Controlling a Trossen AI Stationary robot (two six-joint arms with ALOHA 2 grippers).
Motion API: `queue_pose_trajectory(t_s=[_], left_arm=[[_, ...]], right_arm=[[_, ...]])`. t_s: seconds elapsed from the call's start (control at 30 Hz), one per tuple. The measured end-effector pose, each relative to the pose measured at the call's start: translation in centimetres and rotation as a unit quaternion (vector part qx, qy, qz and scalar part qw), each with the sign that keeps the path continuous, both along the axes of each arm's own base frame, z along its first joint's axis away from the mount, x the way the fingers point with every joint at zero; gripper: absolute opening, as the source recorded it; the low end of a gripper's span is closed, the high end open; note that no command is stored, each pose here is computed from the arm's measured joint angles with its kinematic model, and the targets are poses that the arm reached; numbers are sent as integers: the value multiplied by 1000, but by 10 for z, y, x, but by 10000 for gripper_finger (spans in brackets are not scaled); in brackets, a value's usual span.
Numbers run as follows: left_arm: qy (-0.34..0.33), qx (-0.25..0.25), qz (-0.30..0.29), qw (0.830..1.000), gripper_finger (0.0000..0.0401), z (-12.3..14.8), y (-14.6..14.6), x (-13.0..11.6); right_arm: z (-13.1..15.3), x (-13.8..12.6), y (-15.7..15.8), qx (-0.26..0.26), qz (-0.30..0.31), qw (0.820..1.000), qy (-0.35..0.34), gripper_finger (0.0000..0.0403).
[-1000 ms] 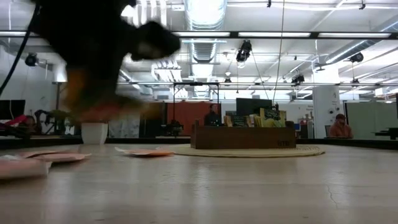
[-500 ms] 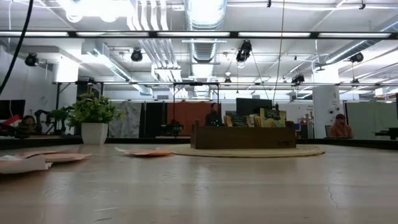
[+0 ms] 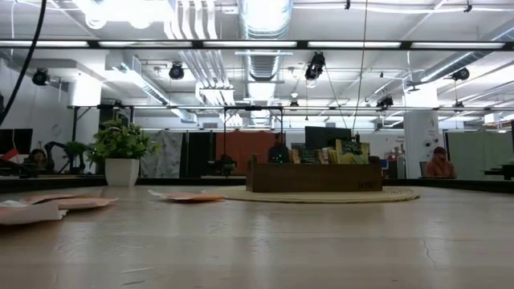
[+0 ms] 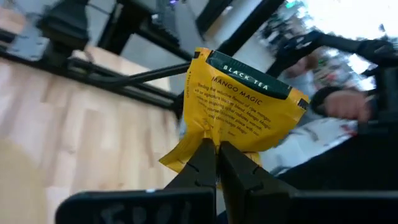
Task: Pick & Place Tea
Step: Put the orange tea bag into the middle section of the wooden organizer
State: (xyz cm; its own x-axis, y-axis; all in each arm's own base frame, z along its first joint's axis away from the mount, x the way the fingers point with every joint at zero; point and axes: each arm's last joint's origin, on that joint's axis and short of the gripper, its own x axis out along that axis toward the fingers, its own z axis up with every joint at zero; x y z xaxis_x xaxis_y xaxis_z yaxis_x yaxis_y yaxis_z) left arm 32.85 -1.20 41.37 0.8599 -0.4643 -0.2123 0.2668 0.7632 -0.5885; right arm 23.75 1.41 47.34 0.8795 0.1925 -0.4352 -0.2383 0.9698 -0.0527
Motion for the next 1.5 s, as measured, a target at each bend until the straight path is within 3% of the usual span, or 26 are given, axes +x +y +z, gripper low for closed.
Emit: queue_pose_trajectory(t_s=[0.3, 0.7, 0.93, 1.13, 1.4, 1.5], left_arm=[[-5, -25, -11, 1000, 4, 2, 5, 2], [-4, -26, -9, 1000, 4, 1, 7, 2], [-1, -28, -9, 1000, 4, 1, 7, 2], [0, -28, -9, 1000, 4, 1, 7, 2], [8, -24, -12, 1000, 8, -1, 7, 1], [14, -29, -12, 999, 30, -1, 7, 1]], right_arm=[[-15, 26, 12, 14, 55, 998, 30, 173], [-6, 49, 20, 6, 72, 997, 34, 165], [-9, 63, 21, -7, 78, 994, 72, 120], [-7, 63, 21, -24, 86, 993, 71, 22], [-7, 61, 21, -20, 79, 994, 74, 9], [-7, 60, 21, -15, 77, 994, 79, 8]])
